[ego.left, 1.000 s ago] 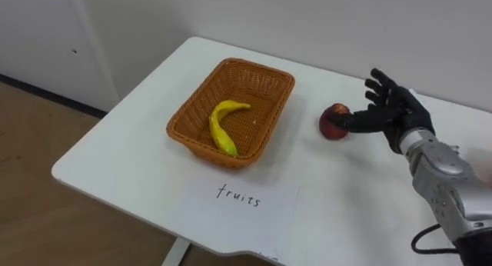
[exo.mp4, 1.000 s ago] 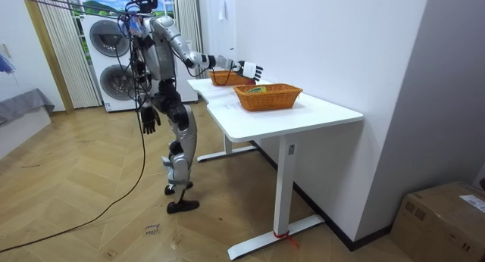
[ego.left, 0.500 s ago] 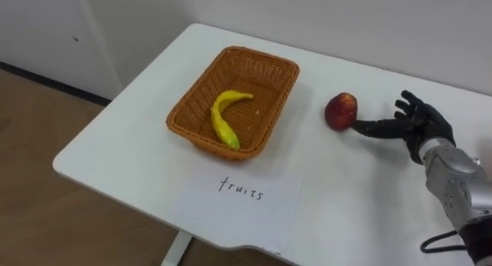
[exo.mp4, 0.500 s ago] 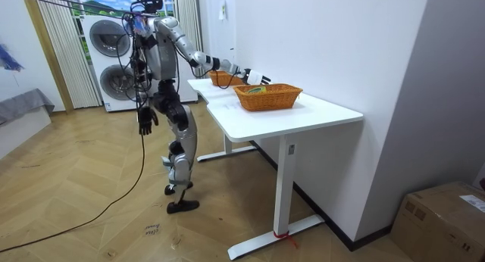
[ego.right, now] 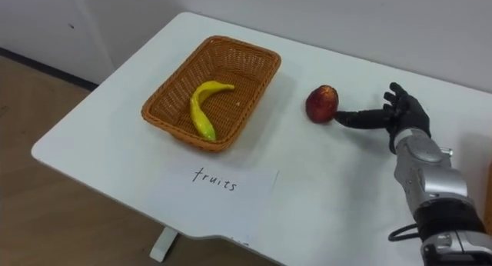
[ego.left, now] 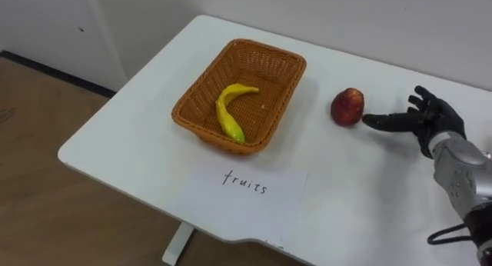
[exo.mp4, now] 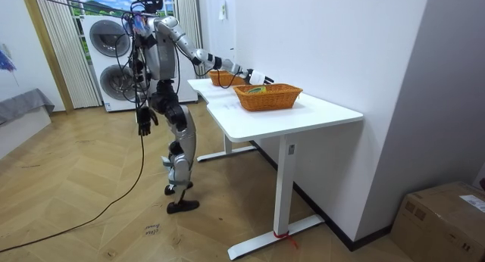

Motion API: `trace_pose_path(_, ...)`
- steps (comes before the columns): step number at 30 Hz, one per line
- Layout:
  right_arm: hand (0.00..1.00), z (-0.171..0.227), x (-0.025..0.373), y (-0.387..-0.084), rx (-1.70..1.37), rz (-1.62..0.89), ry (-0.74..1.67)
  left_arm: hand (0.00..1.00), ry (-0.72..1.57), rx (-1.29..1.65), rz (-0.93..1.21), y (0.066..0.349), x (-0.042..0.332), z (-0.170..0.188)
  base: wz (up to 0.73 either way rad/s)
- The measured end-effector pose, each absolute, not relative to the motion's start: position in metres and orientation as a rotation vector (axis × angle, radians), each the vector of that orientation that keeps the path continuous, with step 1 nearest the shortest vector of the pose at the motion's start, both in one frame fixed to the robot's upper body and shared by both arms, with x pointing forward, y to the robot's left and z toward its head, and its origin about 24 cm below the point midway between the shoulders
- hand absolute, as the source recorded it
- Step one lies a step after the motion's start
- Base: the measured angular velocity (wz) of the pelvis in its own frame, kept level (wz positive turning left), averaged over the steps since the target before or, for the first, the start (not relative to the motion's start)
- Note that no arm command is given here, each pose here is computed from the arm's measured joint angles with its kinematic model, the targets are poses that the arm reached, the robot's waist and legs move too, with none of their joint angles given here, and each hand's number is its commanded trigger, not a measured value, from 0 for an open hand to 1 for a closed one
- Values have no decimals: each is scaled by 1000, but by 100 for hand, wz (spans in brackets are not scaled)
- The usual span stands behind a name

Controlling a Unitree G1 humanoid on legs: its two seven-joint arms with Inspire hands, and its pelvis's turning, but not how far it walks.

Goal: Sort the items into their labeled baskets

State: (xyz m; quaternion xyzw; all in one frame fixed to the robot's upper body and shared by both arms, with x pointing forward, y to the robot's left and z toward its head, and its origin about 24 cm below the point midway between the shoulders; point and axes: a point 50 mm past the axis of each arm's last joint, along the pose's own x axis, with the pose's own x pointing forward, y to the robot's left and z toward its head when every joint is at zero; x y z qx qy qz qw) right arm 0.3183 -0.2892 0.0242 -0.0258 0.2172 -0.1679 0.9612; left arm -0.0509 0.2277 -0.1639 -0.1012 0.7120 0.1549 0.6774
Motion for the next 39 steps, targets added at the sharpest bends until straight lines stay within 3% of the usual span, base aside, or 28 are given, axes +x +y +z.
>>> trace_pose_path(9, 0, 22, 319, -286, -111, -289, 446, 0, 1580, -178, 315, 236, -43, -163, -3)
trace_pose_path(17, 0, 21, 324, -261, -222, -150, 444, 0, 1606, -146, 264, 235, -47, -163, -7)
trace_pose_path(39, 0, 26, 328, -235, -270, 46, 403, 0, 1571, -115, 215, 234, -40, -164, 0)
